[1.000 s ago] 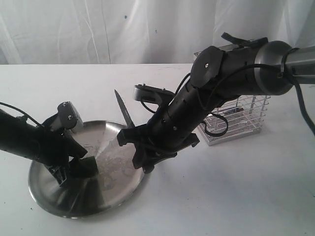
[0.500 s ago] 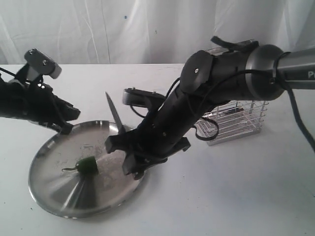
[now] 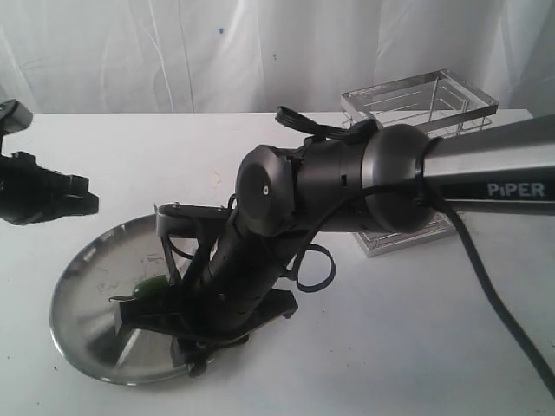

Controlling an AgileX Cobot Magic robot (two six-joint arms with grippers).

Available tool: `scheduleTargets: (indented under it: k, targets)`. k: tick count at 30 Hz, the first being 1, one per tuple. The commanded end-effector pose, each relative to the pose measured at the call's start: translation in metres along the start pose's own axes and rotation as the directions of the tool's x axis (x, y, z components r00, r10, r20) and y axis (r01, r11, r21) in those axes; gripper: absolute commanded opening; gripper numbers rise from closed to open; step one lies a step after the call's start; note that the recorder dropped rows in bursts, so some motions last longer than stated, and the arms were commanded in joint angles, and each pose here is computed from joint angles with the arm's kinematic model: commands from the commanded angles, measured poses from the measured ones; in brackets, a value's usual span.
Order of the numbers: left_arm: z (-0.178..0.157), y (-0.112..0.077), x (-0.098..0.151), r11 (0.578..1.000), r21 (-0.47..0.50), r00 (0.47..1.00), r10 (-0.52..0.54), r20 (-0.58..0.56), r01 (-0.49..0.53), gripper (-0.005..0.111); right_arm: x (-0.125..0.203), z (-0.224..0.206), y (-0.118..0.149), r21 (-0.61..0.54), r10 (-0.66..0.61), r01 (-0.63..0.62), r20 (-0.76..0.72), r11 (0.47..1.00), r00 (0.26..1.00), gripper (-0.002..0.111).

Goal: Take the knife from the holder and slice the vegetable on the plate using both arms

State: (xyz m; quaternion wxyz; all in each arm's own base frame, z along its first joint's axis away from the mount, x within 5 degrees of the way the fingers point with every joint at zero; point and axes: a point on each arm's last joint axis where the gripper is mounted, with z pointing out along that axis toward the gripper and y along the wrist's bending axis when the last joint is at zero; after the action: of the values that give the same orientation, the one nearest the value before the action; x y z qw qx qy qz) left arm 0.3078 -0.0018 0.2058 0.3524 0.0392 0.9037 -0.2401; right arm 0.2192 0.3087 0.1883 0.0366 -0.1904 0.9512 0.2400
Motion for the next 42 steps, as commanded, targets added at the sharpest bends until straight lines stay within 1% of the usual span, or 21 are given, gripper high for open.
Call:
scheduleTargets:
  k: [1,5,7,11,13,21,26,33,35,36,38,42]
  targets:
    - [0.011,-0.014,0.004,0.969,0.245,1.000,-0.022,0.006,0.019,0.000,0.002,0.004,0.003,0.006,0.017,-0.017,0.005,1.000,1.000,0.000]
    - [0.015,-0.021,-0.001,0.919,0.394,0.994,-0.036,0.102,-0.007,0.000,0.006,0.006,0.010,0.007,-0.011,0.011,0.008,1.000,1.000,0.000]
    - [0.017,-0.021,-0.003,0.909,0.416,0.991,-0.044,0.127,-0.012,0.000,0.006,0.006,0.011,0.018,-0.024,0.023,0.015,1.000,1.000,0.000]
    - [0.022,-0.017,0.000,0.908,0.419,0.992,-0.063,0.113,0.010,0.000,0.008,0.007,0.012,0.042,-0.030,0.029,0.015,0.999,0.999,0.000]
    - [0.026,-0.017,0.002,0.905,0.425,0.993,-0.052,0.110,0.001,0.000,0.009,0.008,0.012,0.054,-0.026,0.025,0.014,0.998,1.000,0.000]
    - [0.045,-0.029,0.007,0.889,0.456,0.992,-0.024,0.128,-0.037,0.000,0.010,0.008,0.011,0.057,0.009,-0.009,0.003,0.998,1.000,0.000]
    - [0.055,-0.032,0.013,0.889,0.458,0.995,-0.021,0.101,-0.028,0.000,0.011,0.008,0.012,0.051,0.023,-0.023,-0.002,0.998,1.000,0.000]
    - [0.057,-0.032,0.013,0.885,0.463,0.994,-0.018,0.111,-0.036,0.000,0.011,0.013,0.011,0.046,0.045,-0.044,-0.019,0.998,0.999,0.000]
    - [0.057,-0.032,0.013,0.885,0.463,0.994,-0.017,0.110,-0.036,0.000,0.011,0.020,0.013,0.037,0.075,-0.073,-0.062,0.997,0.995,0.000]
    - [0.057,-0.032,0.014,0.885,0.464,0.994,-0.010,0.106,-0.040,0.000,0.011,0.021,0.016,0.035,0.069,-0.066,-0.077,0.997,0.995,0.000]
    - [0.057,-0.032,0.015,0.884,0.465,0.995,0.005,0.097,-0.050,0.000,0.008,0.019,0.019,0.034,0.050,-0.048,-0.061,0.998,0.997,0.000]
    - [0.057,-0.031,0.016,0.888,0.456,0.996,0.008,0.094,-0.050,0.000,0.008,0.024,0.017,0.046,0.053,-0.050,-0.070,0.998,0.996,0.000]
